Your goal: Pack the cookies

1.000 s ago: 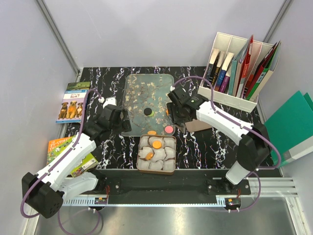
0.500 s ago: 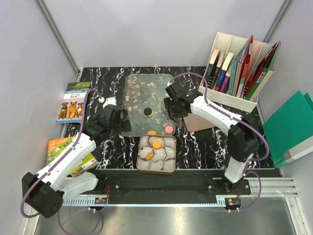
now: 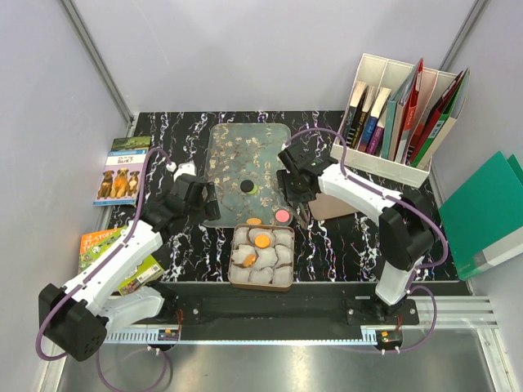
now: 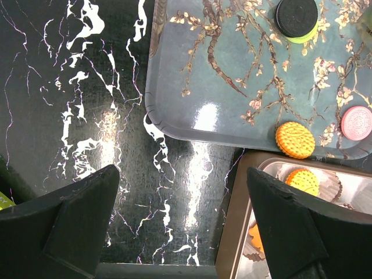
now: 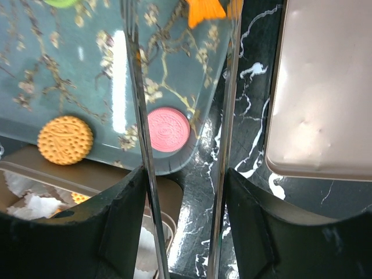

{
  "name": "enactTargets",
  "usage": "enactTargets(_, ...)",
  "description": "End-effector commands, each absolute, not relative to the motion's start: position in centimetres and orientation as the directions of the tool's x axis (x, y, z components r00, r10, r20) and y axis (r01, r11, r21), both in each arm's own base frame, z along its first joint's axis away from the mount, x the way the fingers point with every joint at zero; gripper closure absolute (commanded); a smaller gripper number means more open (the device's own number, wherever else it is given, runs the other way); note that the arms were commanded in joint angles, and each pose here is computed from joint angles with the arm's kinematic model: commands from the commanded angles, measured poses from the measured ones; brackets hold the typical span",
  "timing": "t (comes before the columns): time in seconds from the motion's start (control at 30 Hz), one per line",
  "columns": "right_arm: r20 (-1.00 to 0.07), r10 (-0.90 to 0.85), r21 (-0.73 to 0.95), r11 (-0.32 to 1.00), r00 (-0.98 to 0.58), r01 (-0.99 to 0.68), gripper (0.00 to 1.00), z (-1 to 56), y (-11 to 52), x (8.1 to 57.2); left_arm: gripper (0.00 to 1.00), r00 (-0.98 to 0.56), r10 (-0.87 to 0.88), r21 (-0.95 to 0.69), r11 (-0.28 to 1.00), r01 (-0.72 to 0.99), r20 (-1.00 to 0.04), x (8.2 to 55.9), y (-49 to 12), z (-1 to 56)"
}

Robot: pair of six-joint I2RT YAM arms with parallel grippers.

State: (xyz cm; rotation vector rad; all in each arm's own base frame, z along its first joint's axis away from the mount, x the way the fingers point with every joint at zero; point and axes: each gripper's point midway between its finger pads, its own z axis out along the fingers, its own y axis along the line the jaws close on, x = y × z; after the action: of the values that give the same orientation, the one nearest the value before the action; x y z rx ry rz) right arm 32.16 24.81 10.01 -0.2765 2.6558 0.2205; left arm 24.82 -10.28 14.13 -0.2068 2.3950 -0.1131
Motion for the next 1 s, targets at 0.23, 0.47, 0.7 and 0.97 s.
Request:
enactTargets(0.23, -0.523, -0.116, 0.165, 0.958, -0.844, -0.233, 0.39, 12.9, 24.9, 32.2, 0.06, -0.718, -0.177, -0.150, 0.983, -0.102, -0.673, 25.3, -10.7, 14.4)
enactTargets(0.47, -0.482, -0.139, 0.164, 0.956, -0.865, -0.245, 0.40, 11.3, 25.3, 32.1, 0.06, -0.715, -0.178, -0.151, 0.983, -0.102, -0.676, 25.2, -10.7, 14.5)
enactTargets(0.7, -0.452, -0.154, 0.158, 0.955, -0.879, -0.249, 0.47, 10.1, 25.5, 32.0, 0.06, -0.715, -0.176, -0.149, 0.984, -0.102, -0.676, 25.2, -10.6, 14.5)
enactTargets(0.97, -0.481, -0.139, 0.174, 0.952, -0.866, -0.250, 0.60, 11.6, 25.5, 32.1, 0.06, -0.714, -0.176, -0.151, 0.984, -0.100, -0.678, 25.2, -10.6, 14.5)
